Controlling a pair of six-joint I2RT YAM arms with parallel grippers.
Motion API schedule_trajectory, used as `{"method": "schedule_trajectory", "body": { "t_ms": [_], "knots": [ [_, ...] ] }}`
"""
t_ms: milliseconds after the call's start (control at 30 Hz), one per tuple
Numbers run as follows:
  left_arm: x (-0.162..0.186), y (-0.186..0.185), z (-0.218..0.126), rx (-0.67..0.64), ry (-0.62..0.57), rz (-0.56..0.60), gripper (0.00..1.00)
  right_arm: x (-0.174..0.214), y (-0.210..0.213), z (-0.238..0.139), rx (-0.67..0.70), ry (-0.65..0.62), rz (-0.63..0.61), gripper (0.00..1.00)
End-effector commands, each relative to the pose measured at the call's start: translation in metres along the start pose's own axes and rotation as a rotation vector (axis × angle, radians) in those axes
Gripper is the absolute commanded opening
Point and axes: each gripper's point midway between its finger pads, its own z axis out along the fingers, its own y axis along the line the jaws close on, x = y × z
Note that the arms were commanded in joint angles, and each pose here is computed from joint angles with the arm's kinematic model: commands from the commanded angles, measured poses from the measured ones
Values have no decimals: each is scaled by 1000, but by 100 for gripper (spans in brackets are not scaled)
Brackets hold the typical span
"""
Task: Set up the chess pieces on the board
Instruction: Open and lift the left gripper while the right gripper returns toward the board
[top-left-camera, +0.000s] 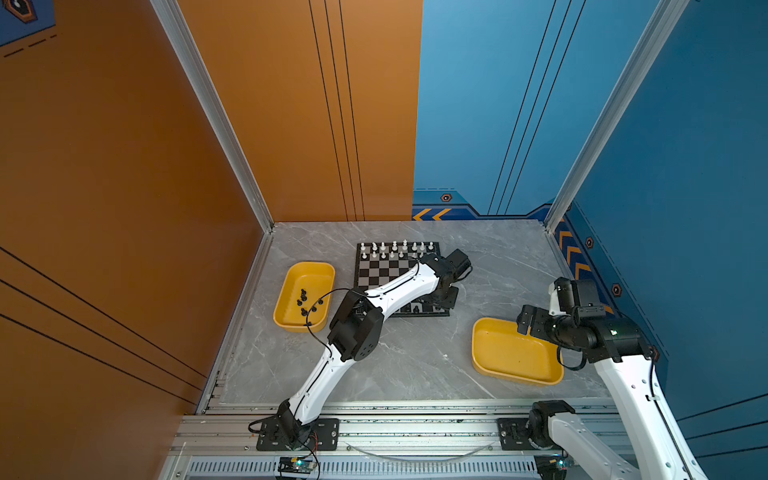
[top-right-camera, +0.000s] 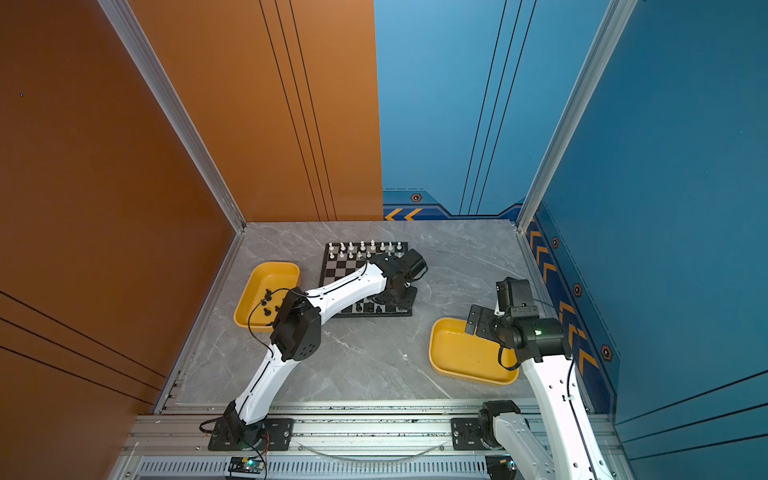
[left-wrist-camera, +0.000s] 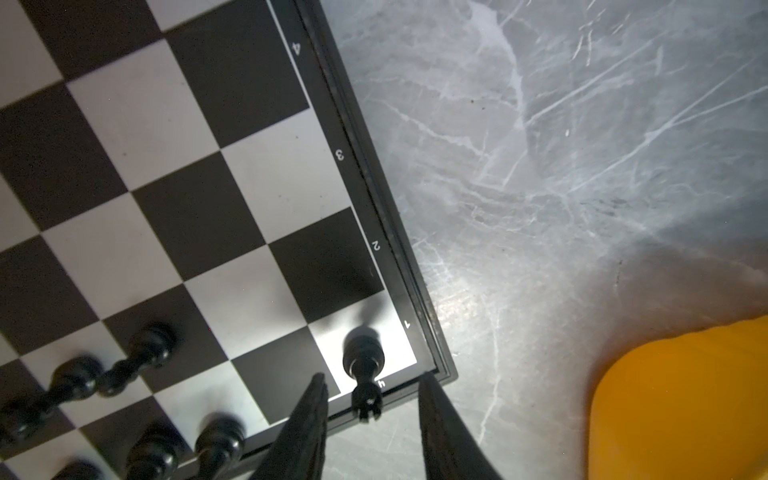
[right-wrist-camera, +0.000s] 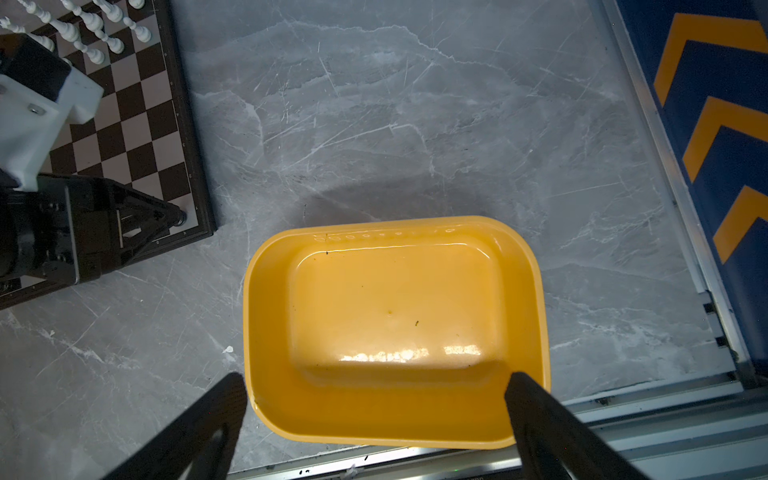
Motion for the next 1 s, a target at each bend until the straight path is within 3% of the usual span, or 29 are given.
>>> {"method": "schedule_trajectory", "body": {
  "t_ms": [0, 233, 367, 467, 600, 700, 967],
  "knots": [
    [-14, -3, -33, 39, -55, -6, 42, -2, -3, -7, 15, -6, -13, 100],
    [-33, 31, -95, 45, -159, -71, 45, -20, 13, -2, -37, -27, 1, 100],
    [-33, 102, -129, -47, -215, -166, 46, -36, 35, 3, -68, -42, -34, 100],
    [-16, 178, -146, -141, -222, -278, 47, -46, 61, 11, -78, -43, -96, 100],
    [27, 272, -154, -191, -217, -464, 46, -55, 99, 26, -98, -37, -166, 100],
    [55, 320, -153, -209, -203, -559, 45, -59, 125, 39, -114, -20, -199, 100],
    [89, 383, -119, -239, -113, -699, 41, -74, 176, 70, -112, 24, -263, 100]
  ]
}}
